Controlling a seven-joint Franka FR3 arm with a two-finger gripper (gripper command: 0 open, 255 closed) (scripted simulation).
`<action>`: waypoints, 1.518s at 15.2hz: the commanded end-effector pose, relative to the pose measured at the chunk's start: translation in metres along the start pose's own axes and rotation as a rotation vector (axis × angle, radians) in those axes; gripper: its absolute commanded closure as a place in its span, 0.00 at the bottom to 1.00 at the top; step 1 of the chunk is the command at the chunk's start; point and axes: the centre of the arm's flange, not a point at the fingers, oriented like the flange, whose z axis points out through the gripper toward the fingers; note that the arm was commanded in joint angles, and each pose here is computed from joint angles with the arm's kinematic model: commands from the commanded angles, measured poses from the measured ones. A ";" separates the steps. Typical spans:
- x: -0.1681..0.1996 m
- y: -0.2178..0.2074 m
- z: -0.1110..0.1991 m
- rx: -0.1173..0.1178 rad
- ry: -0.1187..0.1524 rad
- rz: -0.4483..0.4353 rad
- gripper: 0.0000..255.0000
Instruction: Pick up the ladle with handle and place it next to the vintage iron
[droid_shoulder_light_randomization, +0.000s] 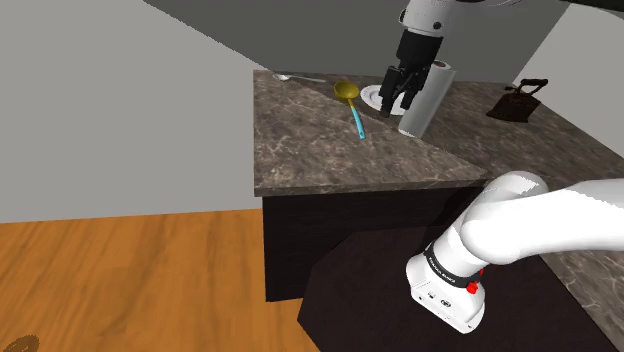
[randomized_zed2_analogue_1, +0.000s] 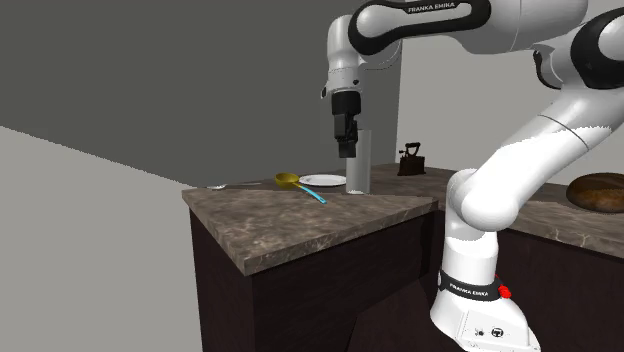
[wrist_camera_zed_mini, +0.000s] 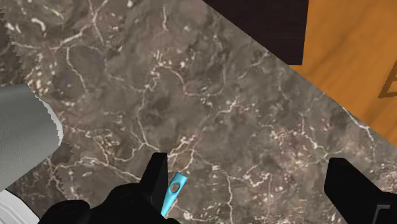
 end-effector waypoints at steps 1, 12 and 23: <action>0.000 0.000 0.000 0.000 0.000 0.000 0.00; 0.119 0.028 0.043 -0.148 0.085 0.346 0.00; 0.199 0.081 0.074 -0.258 0.149 0.602 0.00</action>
